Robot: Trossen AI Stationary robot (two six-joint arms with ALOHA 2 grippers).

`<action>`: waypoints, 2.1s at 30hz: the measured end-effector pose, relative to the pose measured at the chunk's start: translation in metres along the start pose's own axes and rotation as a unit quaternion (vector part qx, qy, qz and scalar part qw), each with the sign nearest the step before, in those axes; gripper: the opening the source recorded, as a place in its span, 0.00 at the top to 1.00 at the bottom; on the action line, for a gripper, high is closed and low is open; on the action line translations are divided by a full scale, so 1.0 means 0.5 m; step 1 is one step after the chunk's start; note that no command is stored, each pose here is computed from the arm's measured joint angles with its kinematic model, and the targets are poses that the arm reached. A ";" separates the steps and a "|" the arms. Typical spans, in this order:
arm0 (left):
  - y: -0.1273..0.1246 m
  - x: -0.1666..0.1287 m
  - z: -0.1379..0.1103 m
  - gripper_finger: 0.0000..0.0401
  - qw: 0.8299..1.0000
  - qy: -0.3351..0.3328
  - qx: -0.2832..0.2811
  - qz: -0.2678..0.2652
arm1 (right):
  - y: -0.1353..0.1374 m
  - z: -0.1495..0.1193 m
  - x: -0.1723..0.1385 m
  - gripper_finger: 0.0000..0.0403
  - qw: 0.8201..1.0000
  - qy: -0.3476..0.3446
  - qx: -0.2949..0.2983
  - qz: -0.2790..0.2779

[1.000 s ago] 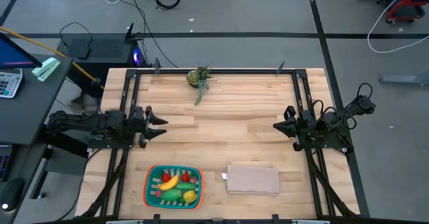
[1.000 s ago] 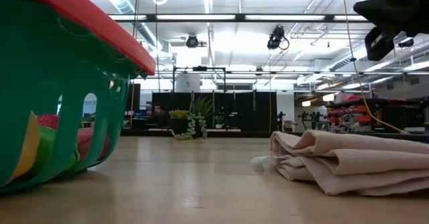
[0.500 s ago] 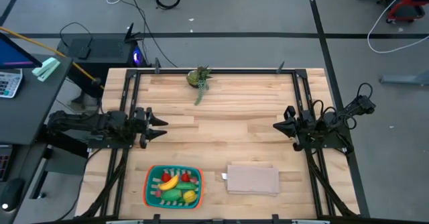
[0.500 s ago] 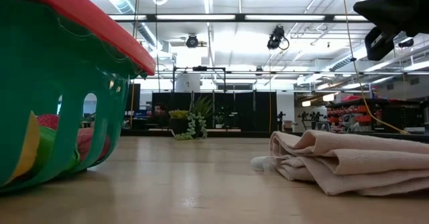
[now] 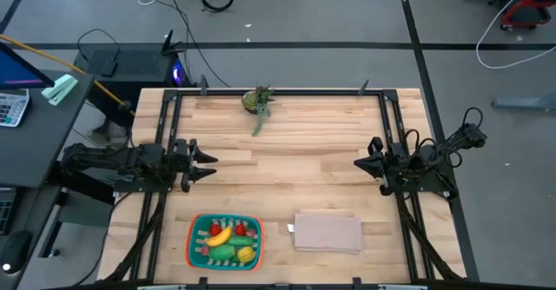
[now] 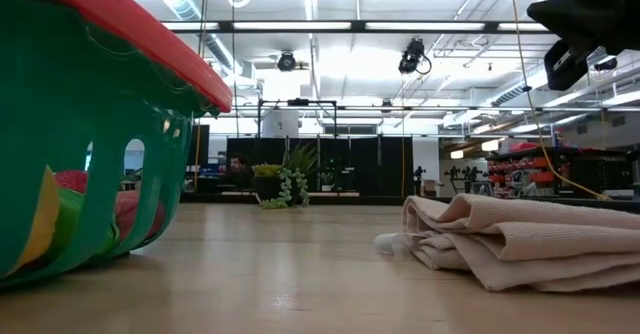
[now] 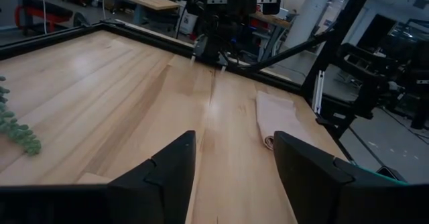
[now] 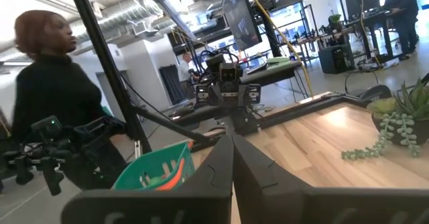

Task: Pick and placing Produce into tupperware
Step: Return to Home Position

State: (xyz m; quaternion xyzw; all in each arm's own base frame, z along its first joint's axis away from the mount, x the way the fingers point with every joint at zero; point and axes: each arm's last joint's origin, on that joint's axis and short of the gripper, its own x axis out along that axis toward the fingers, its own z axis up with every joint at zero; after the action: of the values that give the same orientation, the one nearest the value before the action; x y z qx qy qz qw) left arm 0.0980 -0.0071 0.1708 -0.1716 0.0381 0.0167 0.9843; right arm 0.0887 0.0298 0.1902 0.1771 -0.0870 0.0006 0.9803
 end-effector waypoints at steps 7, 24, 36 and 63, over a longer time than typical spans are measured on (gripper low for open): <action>0.000 0.000 0.000 0.48 1.000 0.000 0.000 0.000 | 0.000 0.000 0.000 0.98 1.000 0.000 0.000 0.000; 0.000 0.000 0.000 0.48 1.000 0.000 0.000 0.000 | 0.000 0.000 0.000 0.98 1.000 0.000 0.000 0.000; 0.000 0.000 0.000 0.48 1.000 0.000 0.000 0.000 | 0.000 0.000 0.000 0.98 1.000 0.000 0.000 0.000; 0.000 0.000 0.000 0.50 1.000 0.000 0.000 0.000 | 0.000 0.000 0.000 0.98 1.000 0.000 0.000 0.000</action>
State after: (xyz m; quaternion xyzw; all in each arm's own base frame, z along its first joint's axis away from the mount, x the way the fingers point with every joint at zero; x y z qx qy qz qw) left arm 0.0980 -0.0071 0.1708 -0.1715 0.0376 0.0164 0.9843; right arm 0.0887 0.0298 0.1901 0.1770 -0.0868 0.0007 0.9804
